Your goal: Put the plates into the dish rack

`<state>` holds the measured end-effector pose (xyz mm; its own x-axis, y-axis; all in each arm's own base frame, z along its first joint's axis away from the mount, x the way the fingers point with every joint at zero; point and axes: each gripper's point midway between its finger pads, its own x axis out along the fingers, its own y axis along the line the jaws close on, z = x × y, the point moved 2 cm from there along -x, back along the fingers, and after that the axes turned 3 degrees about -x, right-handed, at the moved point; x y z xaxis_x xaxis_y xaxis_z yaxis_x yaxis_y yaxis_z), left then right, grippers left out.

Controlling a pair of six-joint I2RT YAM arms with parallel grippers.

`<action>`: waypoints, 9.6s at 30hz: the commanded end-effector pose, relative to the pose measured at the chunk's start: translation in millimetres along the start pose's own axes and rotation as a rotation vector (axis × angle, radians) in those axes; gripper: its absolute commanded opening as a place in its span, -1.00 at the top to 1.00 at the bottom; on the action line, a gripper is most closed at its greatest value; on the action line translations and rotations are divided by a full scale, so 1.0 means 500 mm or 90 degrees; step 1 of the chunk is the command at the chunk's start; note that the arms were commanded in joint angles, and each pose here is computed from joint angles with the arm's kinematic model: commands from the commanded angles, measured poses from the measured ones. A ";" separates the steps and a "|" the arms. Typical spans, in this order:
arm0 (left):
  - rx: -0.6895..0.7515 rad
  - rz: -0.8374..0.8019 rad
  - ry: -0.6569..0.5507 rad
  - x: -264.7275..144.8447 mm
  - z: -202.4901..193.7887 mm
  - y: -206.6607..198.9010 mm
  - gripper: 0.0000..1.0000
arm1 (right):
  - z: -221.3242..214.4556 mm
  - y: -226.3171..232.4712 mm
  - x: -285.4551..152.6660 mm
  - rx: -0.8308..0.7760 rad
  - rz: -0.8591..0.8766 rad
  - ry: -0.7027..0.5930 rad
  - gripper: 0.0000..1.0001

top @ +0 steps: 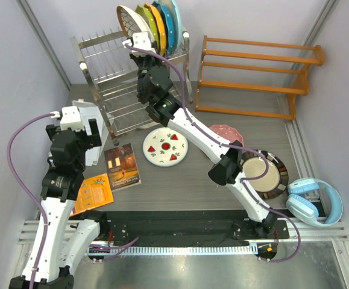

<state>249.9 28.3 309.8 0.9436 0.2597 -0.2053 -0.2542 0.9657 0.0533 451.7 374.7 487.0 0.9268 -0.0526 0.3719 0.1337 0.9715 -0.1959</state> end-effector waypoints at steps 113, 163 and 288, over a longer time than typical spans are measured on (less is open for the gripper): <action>-0.175 -0.369 -0.079 0.224 0.018 -0.302 -0.04 | 0.035 -0.102 0.081 0.062 -0.021 -0.064 0.98; -0.167 -0.395 -0.061 0.197 0.020 -0.305 -0.38 | -0.013 -0.047 0.082 0.077 -0.033 -0.092 0.45; -0.197 -0.535 0.538 -0.051 -0.460 -0.466 -0.54 | -0.654 -0.228 -0.673 0.361 0.699 0.906 0.07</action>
<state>213.9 -194.2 72.9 0.3670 -0.6371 -0.6778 0.1983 0.7655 -0.6122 246.6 192.0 79.8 0.1748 0.6400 -0.7483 -0.4801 0.7189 0.5027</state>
